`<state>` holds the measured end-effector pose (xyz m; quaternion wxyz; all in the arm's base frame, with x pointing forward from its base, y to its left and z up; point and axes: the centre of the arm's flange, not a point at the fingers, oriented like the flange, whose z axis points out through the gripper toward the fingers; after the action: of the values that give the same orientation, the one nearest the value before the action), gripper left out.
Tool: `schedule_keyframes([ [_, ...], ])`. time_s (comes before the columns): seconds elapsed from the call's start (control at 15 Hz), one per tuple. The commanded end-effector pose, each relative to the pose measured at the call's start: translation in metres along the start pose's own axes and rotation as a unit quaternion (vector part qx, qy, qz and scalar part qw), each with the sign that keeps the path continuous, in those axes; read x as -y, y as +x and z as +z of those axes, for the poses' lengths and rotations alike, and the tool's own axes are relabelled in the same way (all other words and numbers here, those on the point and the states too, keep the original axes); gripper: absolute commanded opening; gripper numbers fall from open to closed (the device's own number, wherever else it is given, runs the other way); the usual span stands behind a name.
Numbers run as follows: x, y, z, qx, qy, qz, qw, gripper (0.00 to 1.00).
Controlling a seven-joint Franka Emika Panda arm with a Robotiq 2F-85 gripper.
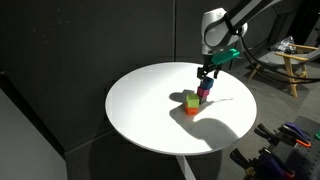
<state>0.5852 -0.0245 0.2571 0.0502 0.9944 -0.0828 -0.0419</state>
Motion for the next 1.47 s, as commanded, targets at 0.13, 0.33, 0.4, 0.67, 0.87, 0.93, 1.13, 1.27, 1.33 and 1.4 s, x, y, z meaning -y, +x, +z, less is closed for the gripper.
schedule_keyframes([
  [0.13, 0.001, -0.005, -0.028, -0.015, -0.008, 0.007, 0.9998, 1.0],
  [0.33, 0.003, -0.01, -0.046, -0.022, -0.004, 0.006, 0.9997, 1.0],
  [0.4, 0.004, -0.012, -0.052, -0.027, -0.003, 0.003, 0.9996, 1.0],
  [0.67, 0.011, -0.025, -0.076, -0.042, 0.007, -0.027, 0.9988, 1.0],
  [0.87, 0.024, -0.037, -0.085, -0.046, 0.014, -0.068, 0.9965, 1.0],
  [0.93, 0.028, -0.041, -0.085, -0.045, 0.016, -0.083, 0.9954, 1.0],
  [1.13, 0.044, -0.051, -0.081, -0.042, 0.018, -0.118, 0.992, 1.0],
  [1.27, 0.053, -0.058, -0.076, -0.035, 0.019, -0.137, 0.9898, 1.0],
  [1.33, 0.057, -0.06, -0.075, -0.033, 0.019, -0.145, 0.9887, 1.0],
  [1.4, 0.06, -0.062, -0.073, -0.032, 0.018, -0.15, 0.988, 1.0],
])
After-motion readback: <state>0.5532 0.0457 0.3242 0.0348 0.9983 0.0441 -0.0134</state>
